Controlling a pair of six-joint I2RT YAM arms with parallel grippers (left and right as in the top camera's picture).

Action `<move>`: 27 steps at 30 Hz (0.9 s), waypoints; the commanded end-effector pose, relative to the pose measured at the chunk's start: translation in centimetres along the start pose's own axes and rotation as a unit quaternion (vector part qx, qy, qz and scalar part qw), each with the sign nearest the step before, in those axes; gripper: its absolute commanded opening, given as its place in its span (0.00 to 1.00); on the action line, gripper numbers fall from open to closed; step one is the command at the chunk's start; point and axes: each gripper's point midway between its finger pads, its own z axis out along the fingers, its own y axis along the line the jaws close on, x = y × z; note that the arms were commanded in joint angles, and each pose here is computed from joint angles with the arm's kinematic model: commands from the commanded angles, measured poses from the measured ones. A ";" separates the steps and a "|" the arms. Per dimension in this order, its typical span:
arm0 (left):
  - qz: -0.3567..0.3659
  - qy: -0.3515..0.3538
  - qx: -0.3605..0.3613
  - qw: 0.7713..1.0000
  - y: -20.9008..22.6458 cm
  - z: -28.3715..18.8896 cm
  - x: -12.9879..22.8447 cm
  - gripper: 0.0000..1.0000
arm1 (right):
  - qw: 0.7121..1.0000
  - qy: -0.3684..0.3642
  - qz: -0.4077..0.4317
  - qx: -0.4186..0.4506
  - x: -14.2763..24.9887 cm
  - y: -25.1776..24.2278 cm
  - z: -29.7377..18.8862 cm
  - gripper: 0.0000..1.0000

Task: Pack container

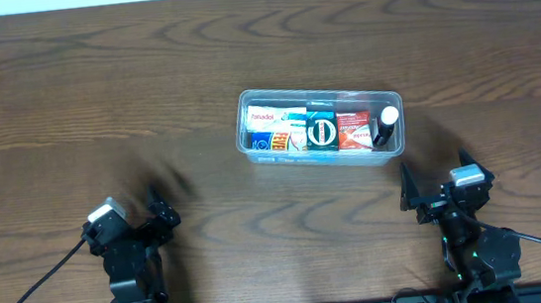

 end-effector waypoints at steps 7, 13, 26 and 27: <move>0.136 -0.004 0.046 0.990 -1.8 -0.4 0.9 0.98 | 1.000 0.000 -0.008 0.005 0.1 -0.2 0.0 0.99; 0.183 -0.030 0.060 0.981 -2.4 -0.8 0.0 0.98 | 1.000 0.000 -0.008 0.005 0.1 -0.2 0.0 0.99; 0.221 -0.073 0.109 0.966 -4.6 -2.0 -1.2 0.98 | 1.000 0.000 -0.008 0.005 0.1 -0.2 0.0 0.99; 0.222 -0.072 0.111 0.966 -4.7 -2.0 -1.1 0.98 | 1.000 0.000 -0.008 0.005 0.1 -0.2 0.0 0.99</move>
